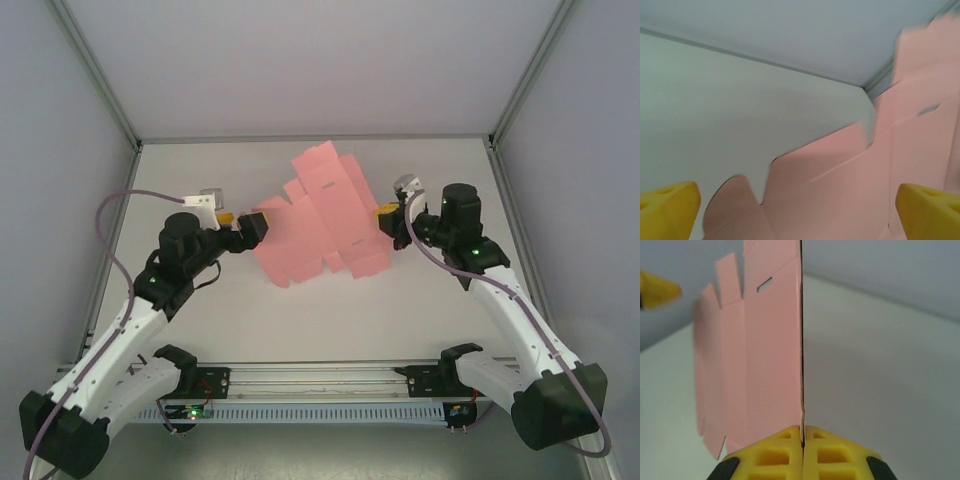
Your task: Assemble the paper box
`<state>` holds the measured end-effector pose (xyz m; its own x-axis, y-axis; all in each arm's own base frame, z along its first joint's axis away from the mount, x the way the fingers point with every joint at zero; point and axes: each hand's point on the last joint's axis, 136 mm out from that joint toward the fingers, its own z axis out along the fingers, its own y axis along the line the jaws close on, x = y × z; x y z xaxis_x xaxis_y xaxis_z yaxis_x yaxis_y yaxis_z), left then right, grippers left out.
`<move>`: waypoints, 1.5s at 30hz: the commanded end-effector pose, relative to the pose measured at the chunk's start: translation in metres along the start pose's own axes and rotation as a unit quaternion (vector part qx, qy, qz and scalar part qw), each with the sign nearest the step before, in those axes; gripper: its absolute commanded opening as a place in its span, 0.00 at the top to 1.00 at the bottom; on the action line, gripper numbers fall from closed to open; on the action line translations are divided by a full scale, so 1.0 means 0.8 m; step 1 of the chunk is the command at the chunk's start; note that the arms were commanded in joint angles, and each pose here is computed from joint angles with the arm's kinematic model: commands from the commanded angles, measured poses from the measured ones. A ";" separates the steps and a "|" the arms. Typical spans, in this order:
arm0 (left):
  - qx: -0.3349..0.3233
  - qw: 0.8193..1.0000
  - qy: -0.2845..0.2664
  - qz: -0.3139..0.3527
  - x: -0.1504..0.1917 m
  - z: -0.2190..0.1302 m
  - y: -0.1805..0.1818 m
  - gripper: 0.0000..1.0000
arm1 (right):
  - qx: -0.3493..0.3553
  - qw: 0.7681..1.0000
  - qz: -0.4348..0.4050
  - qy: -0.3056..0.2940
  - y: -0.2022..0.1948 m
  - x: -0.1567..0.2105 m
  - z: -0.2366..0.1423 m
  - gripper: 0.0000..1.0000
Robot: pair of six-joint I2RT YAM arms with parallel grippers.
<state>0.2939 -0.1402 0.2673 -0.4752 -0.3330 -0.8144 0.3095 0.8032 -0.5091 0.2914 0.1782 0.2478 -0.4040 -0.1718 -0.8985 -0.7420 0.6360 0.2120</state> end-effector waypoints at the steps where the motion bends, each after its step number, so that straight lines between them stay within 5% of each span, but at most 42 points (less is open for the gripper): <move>1: -0.059 0.998 -0.004 0.019 0.007 -0.011 0.026 0.00 | -0.004 0.994 0.012 0.105 0.000 0.062 0.016 1.00; 5: -0.071 0.997 0.007 0.013 0.008 -0.002 0.031 0.00 | 0.104 0.981 -0.039 0.159 -0.047 0.069 0.036 1.00; 8: -0.068 0.998 0.015 0.008 0.008 0.007 0.030 0.00 | 0.168 0.954 -0.166 0.184 -0.061 0.054 0.046 1.00; 14: -0.073 0.997 0.027 -0.006 0.015 0.023 0.036 0.00 | 0.215 0.838 -0.453 0.213 -0.042 0.034 0.073 1.00; 20: -0.095 0.995 0.035 -0.017 0.023 0.029 0.049 0.00 | 0.264 0.732 -0.600 0.187 -0.027 0.009 0.096 1.00; 23: -0.100 0.994 0.035 -0.022 0.024 0.031 0.053 0.00 | 0.273 0.701 -0.640 0.156 -0.012 0.004 0.102 1.00; 29: -0.105 0.993 0.041 -0.035 0.024 0.038 0.059 0.00 | 0.280 0.680 -0.669 0.109 0.011 0.008 0.100 1.00; 34: -0.087 0.993 0.063 -0.046 0.034 0.057 0.056 0.00 | 0.300 0.695 -0.652 0.044 0.024 0.027 0.098 1.00; 45: -0.032 0.988 0.148 -0.026 0.066 0.106 0.044 0.00 | 0.265 0.749 -0.607 0.031 0.030 0.041 0.096 1.00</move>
<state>0.3417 -0.1603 0.1699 -0.7228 -0.2585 -0.6409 0.1467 0.8489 -0.5078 0.3038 0.2439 0.1772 0.3476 -0.9187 -0.1877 -0.2680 0.0945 -0.9588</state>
